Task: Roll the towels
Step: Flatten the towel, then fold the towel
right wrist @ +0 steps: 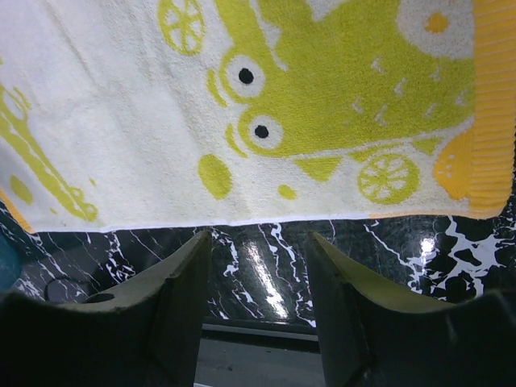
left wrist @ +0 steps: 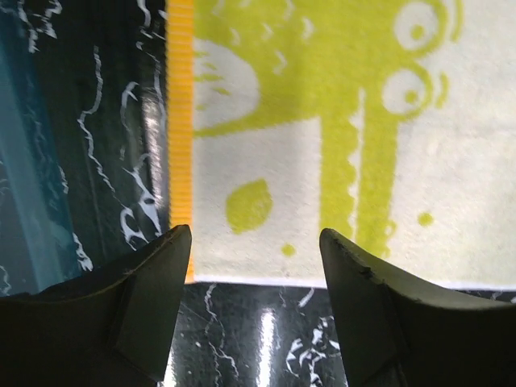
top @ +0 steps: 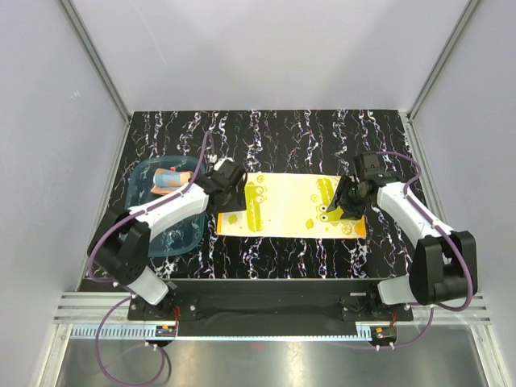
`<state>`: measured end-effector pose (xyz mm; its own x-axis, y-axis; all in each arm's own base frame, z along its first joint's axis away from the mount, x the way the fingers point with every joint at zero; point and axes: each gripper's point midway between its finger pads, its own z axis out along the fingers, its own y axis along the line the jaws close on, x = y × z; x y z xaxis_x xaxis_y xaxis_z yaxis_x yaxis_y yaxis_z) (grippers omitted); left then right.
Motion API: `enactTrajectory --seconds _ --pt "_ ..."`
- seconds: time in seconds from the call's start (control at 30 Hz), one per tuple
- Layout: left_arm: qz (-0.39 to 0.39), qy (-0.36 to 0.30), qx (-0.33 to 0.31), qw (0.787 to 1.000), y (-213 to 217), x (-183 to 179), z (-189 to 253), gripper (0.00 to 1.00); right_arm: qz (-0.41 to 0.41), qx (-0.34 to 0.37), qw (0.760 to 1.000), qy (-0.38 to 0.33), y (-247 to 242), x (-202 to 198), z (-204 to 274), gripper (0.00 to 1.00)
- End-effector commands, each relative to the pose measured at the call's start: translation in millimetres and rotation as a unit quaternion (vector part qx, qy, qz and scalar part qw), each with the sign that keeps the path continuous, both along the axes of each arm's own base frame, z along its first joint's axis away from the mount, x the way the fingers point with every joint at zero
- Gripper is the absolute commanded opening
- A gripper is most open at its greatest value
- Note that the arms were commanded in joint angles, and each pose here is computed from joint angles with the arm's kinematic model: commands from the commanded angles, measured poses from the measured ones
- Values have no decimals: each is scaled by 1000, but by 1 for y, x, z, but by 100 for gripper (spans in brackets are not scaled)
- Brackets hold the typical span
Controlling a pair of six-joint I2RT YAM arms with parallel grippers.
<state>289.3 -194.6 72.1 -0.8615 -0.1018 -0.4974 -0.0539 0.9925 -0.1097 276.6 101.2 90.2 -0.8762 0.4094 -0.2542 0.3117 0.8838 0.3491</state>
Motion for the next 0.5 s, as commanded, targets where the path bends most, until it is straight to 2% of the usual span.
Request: enactTrajectory --seconds 0.0,0.27,0.47 --pt "-8 -5 -10 1000 2 18 -3 69 6 13 1000 -26 3 1 11 57" --pt "33 17 6 999 44 36 -17 68 10 4 1000 -28 0 1 17 57" --pt "53 23 11 998 71 34 -18 68 12 5 1000 -25 1 5 16 56"
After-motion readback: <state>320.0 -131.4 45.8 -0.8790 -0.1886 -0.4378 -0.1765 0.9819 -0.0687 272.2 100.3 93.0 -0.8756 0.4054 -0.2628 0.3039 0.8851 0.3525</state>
